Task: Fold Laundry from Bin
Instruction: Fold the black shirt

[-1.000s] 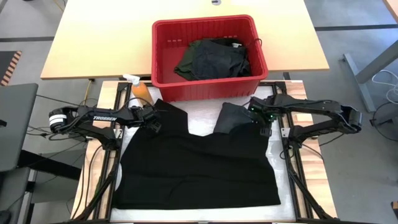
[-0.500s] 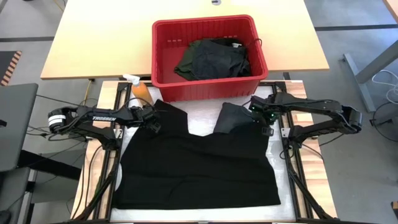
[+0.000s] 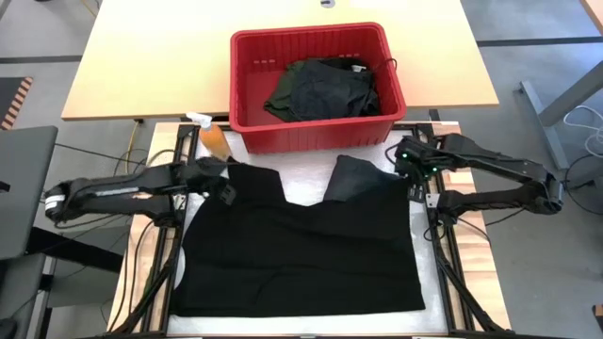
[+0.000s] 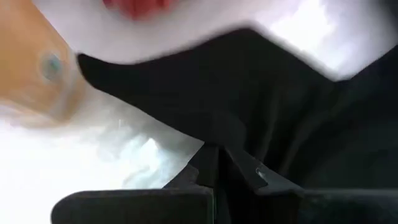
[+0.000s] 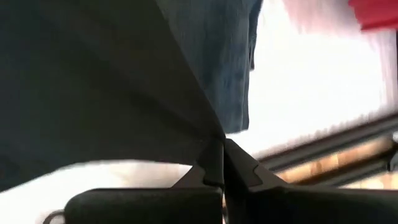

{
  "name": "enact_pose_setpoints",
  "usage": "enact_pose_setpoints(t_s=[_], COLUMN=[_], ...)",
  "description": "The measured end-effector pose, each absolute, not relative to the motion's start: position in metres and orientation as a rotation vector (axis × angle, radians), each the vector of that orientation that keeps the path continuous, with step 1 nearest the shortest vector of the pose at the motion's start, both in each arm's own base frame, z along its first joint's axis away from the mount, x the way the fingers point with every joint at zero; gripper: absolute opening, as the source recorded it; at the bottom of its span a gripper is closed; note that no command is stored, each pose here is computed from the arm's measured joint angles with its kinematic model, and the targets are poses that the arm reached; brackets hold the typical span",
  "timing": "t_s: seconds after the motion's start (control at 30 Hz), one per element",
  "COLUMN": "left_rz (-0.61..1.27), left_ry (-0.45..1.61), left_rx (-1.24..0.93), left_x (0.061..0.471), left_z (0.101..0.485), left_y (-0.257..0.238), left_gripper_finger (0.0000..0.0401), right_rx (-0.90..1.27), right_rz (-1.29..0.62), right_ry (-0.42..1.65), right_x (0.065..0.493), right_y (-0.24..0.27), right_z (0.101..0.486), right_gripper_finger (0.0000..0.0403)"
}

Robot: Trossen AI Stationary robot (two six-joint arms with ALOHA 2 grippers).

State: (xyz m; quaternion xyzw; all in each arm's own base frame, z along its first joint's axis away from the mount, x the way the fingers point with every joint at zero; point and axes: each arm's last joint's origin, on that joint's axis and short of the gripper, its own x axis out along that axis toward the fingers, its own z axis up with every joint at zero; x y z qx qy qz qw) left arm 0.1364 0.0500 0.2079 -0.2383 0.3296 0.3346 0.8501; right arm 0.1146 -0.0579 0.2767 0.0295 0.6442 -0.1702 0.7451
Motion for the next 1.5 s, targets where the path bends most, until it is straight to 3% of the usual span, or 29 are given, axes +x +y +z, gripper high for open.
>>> enact_pose_setpoints(t_s=[0.3, 0.63, 0.93, 1.1, 1.33, 1.5], left_rz=[0.621, 0.575, 0.479, 0.328, 0.217, 0.062], left_ry=[0.412, 0.256, 0.126, 0.190, 0.517, 0.573], left_rx=[-0.525, -0.510, -0.467, -0.513, -0.748, -0.844], left_x=[0.096, 0.069, 0.051, 0.042, 0.035, 0.037], left_z=[0.239, 0.252, 0.297, 0.307, 0.276, 0.270], left_y=[0.036, 0.028, 0.020, 0.012, 0.004, -0.001], left_gripper_finger=[0.0000, 0.0000, 0.0000, 0.0000, 0.0000, 0.0000], right_rx=[0.130, 0.185, 0.274, 0.353, 0.559, 0.670], right_rz=[-0.446, -0.512, -0.480, -0.356, -0.085, 0.002], right_ry=[1.372, 1.284, 1.176, 1.154, 1.087, 1.072], right_x=[0.093, 0.071, 0.058, 0.059, 0.060, 0.052], right_y=[-0.048, -0.038, -0.029, -0.025, -0.014, -0.004], right_z=[0.291, 0.321, 0.335, 0.336, 0.338, 0.338], right_gripper_finger=[0.0014, 0.0014, 0.0013, 0.0013, 0.0013, 0.0013])
